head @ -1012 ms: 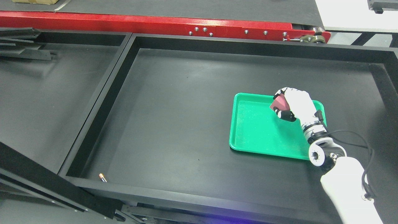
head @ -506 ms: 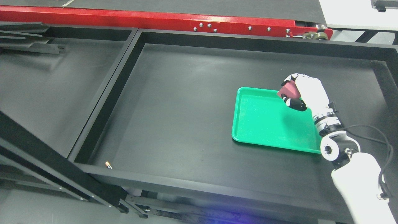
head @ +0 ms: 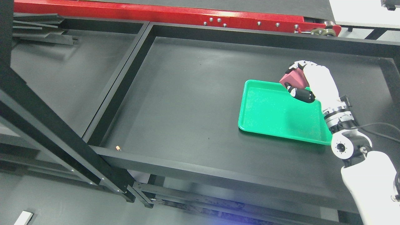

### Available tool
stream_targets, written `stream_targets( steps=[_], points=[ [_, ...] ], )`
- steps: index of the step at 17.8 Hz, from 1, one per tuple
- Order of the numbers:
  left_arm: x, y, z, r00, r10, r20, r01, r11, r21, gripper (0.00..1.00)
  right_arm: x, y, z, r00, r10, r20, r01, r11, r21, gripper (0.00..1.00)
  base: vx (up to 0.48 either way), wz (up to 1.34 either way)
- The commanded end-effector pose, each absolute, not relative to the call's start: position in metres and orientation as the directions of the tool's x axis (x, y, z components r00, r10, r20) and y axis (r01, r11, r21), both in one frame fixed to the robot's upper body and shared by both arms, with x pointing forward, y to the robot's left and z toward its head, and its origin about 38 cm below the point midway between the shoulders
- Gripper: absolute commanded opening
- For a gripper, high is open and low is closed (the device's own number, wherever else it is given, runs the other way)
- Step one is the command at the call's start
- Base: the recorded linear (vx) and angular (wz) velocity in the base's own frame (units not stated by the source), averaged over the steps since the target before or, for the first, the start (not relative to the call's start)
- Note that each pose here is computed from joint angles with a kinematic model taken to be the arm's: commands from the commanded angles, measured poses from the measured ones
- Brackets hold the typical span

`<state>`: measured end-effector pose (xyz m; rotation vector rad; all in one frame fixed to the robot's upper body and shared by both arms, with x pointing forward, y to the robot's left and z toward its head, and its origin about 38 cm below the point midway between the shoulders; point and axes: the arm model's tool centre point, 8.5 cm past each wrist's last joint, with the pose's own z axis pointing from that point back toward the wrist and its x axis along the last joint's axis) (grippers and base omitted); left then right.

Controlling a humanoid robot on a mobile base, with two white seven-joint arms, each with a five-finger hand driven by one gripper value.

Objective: Pick pink block from left shelf to tray
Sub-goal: 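Lift the pink cube off the green tray with the right hand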

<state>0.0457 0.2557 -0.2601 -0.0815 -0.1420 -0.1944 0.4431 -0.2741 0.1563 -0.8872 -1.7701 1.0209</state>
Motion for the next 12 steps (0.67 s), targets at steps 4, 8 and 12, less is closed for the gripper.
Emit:
stream_targets(
  steps=[4,8,12],
  points=[
    [0.051,0.265,-0.259,0.968,-0.189,0.162,0.200,0.978,-0.051,1.00,0.411,-0.291,0.190,-0.413,0.831,0.372,0.349,0.522,-0.778,0.04,-0.071,-0.01],
    [0.051,0.265,-0.259,0.969,-0.189,0.161,0.200,0.979,-0.051,1.00,0.398,-0.286,0.180,-0.422,0.821,0.384,0.328,0.533,-0.780,0.04,-0.069,-0.16],
    [0.051,0.265,-0.259,0.968,-0.189,0.162,0.200,0.978,-0.051,1.00,0.395,-0.284,0.179,-0.432,0.817,0.382,0.324,0.536,-0.780,0.04,-0.095,-0.12]
  ],
)
